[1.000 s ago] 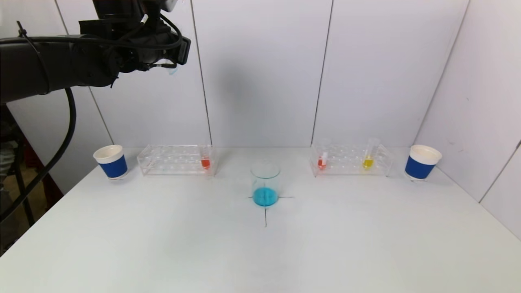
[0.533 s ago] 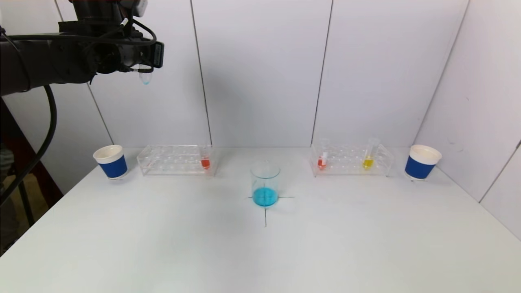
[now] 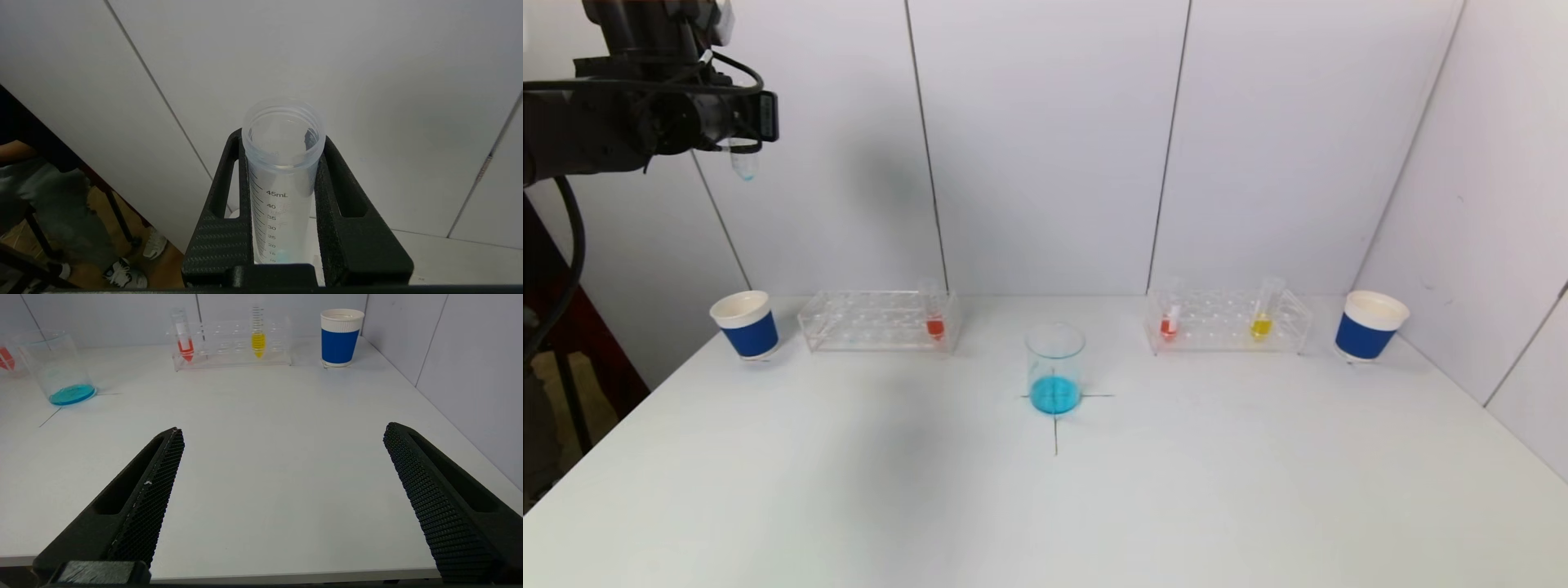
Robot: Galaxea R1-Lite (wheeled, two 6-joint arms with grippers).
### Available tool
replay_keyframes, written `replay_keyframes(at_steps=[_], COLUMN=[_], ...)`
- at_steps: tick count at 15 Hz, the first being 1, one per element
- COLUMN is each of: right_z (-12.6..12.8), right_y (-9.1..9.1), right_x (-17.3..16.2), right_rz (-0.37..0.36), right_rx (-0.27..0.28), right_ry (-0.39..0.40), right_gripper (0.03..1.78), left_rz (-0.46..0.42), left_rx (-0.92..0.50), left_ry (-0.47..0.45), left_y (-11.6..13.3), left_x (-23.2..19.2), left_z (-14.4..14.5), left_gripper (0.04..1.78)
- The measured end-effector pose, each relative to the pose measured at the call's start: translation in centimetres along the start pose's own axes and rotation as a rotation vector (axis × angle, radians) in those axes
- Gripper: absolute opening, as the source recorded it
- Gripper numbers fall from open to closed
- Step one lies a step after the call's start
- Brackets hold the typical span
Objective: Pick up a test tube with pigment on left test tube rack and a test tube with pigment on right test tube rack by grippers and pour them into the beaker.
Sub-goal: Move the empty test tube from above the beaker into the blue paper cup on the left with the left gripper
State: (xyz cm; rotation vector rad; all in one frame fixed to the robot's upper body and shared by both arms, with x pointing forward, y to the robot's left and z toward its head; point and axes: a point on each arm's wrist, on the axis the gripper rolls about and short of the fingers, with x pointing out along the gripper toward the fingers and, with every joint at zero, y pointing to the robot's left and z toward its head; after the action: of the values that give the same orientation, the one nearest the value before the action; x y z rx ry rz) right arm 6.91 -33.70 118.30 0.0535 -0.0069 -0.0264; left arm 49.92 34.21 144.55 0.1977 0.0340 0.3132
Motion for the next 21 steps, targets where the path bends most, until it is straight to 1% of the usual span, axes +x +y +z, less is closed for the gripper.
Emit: replay_keyframes(at_steps=[2, 8, 14, 17, 21], right_z=[0.0, 0.0, 0.0, 0.0, 0.0], right_y=[0.0, 0.0, 0.0, 0.0, 0.0], right_x=[0.0, 0.0, 0.0, 0.0, 0.0], right_rz=[0.0, 0.0, 0.0, 0.0, 0.001], right_rx=[0.0, 0.0, 0.0, 0.0, 0.0], right_ry=[0.0, 0.0, 0.0, 0.0, 0.0], right_gripper=[1.77, 1.77, 1.77, 1.77, 1.77], left_rz=[0.027, 0.062, 0.054, 0.075, 0.094], left_rx=[-0.02, -0.039, -0.062, -0.085, -0.103], left_ry=[0.014, 0.067, 0.092, 0.091, 0.121], left_y=[1.3, 4.5, 6.1, 6.7, 7.1], left_x=[0.6, 2.3, 4.1, 5.2, 6.5], left_z=[-0.6, -3.1, -6.7, -8.4, -10.9], left_gripper=[0.45, 0.45, 0.45, 0.45, 0.45])
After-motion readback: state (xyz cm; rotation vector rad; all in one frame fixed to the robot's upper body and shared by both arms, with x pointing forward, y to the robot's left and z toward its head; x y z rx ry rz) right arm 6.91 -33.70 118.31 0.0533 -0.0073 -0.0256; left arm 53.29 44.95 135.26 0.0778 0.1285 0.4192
